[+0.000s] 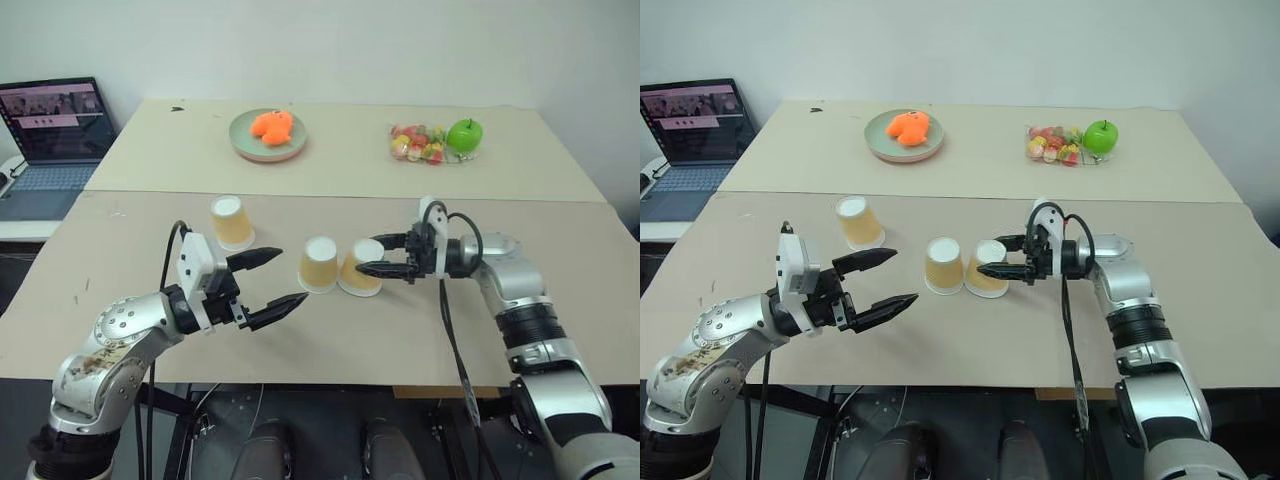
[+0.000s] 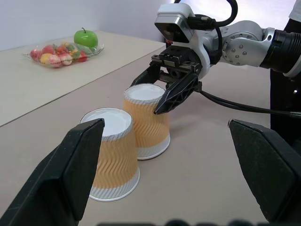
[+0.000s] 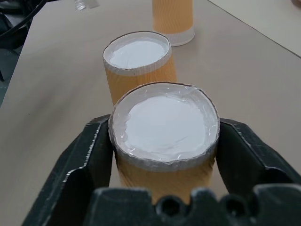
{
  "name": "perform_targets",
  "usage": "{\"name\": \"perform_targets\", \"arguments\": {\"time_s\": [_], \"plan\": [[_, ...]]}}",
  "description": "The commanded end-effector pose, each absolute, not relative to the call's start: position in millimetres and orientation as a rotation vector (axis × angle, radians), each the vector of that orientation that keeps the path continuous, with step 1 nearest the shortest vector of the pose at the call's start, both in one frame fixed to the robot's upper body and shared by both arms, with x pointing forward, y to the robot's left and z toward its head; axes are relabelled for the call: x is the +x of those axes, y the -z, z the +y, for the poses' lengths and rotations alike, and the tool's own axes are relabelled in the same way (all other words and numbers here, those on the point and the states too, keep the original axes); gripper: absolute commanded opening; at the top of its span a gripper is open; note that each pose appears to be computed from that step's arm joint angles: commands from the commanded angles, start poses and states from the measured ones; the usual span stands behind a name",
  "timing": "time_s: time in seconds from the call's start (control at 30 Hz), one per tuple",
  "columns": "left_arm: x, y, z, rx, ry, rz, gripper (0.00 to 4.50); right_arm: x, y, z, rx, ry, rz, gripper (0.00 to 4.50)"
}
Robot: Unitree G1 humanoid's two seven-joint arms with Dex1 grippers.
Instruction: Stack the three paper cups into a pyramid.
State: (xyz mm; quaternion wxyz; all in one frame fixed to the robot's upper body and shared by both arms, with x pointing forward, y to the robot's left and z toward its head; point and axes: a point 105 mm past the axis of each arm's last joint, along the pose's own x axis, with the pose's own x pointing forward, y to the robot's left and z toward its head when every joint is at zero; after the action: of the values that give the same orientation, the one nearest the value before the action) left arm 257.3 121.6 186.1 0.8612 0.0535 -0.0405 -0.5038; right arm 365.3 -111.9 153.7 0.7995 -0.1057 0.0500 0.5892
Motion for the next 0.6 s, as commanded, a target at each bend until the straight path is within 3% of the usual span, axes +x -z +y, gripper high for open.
{"name": "perform_targets", "arguments": {"time_s": [0.03, 0.23, 0.33, 0.6], "plan": [[251.7, -195.0, 119.6, 0.139, 1.064, -0.125, 4.5, 376.2, -168.8, -116.4, -0.276, -1.198, 0.038, 4.43], [256.8, -199.8, 129.2, 0.057, 0.992, -0.135, 4.5, 370.7, -192.6, -131.3, -0.231, -1.197, 0.005, 4.43], [268.7, -204.9, 151.4, -0.145, 0.869, -0.135, 4.5, 359.2, -213.2, -147.2, -0.171, -1.2, -0.006, 4.43], [285.1, -194.3, 197.1, -0.301, 0.646, -0.105, 4.5, 339.0, -241.8, -172.4, -0.125, -1.123, -0.051, 4.43]]}}
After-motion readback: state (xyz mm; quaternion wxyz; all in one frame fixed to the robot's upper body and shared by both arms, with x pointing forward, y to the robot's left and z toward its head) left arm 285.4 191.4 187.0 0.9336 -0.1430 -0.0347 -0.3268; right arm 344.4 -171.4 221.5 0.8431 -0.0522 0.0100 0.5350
